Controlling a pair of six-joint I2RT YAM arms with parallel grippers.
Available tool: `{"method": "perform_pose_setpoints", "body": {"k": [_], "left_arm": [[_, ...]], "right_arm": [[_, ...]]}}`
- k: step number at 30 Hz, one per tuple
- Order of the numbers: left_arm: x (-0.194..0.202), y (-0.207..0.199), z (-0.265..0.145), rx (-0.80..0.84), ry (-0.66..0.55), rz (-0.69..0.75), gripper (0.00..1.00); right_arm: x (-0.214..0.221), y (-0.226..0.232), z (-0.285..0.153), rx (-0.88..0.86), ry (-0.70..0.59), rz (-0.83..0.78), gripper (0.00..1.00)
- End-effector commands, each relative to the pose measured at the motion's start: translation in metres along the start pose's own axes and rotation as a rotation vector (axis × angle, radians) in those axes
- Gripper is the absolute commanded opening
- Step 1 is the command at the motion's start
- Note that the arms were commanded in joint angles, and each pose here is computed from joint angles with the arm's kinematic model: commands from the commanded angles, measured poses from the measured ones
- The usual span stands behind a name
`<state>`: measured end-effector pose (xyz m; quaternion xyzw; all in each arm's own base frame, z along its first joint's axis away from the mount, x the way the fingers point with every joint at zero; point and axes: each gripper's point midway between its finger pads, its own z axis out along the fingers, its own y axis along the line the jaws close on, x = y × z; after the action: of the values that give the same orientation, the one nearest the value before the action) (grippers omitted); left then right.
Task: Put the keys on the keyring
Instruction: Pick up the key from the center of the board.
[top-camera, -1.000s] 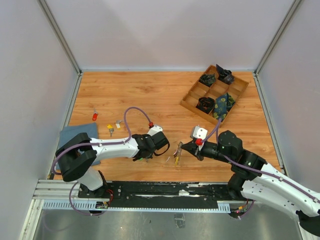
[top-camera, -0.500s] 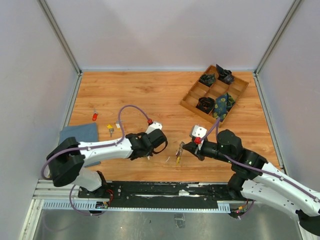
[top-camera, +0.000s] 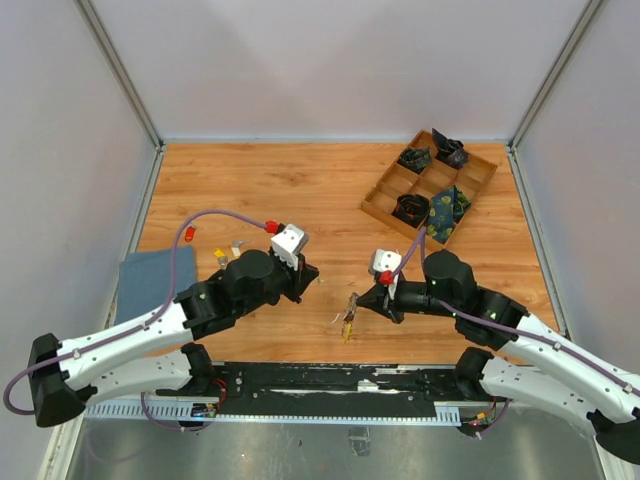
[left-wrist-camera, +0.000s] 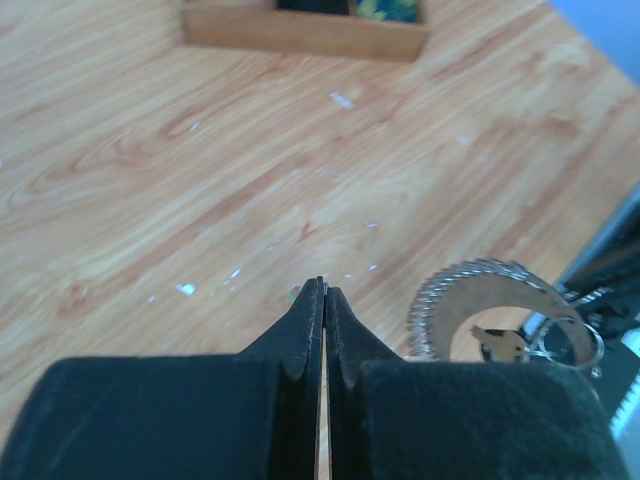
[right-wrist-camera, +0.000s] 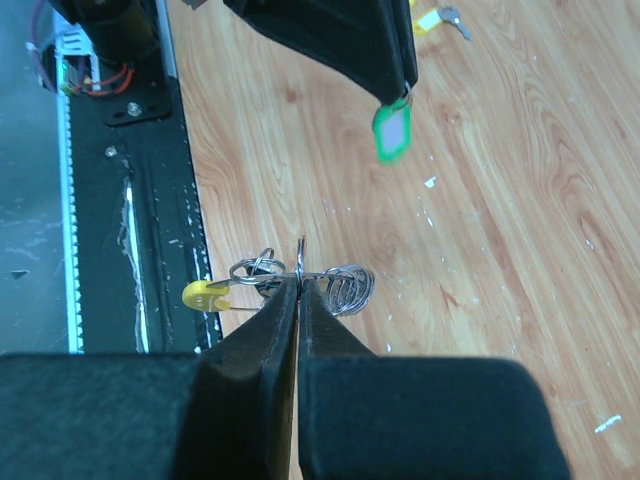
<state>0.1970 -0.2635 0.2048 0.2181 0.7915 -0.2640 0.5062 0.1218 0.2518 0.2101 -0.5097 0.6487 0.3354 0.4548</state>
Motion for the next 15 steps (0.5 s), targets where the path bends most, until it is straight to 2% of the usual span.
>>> {"method": "perform_pose_setpoints", "body": {"k": [1, 6, 15], "left_arm": [[-0.028, -0.036, -0.018, 0.240, -0.136, 0.089, 0.00], [-0.048, -0.070, -0.045, 0.457, -0.238, 0.181, 0.01], [-0.061, -0.098, -0.078, 0.654, -0.314, 0.277, 0.00]], "right_arm": [[-0.051, 0.013, -0.006, -0.078, -0.149, -0.006, 0.01], [-0.075, 0.028, -0.009, -0.199, -0.204, 0.030, 0.00], [-0.099, 0.051, -0.015, -0.422, -0.277, 0.082, 0.00]]}}
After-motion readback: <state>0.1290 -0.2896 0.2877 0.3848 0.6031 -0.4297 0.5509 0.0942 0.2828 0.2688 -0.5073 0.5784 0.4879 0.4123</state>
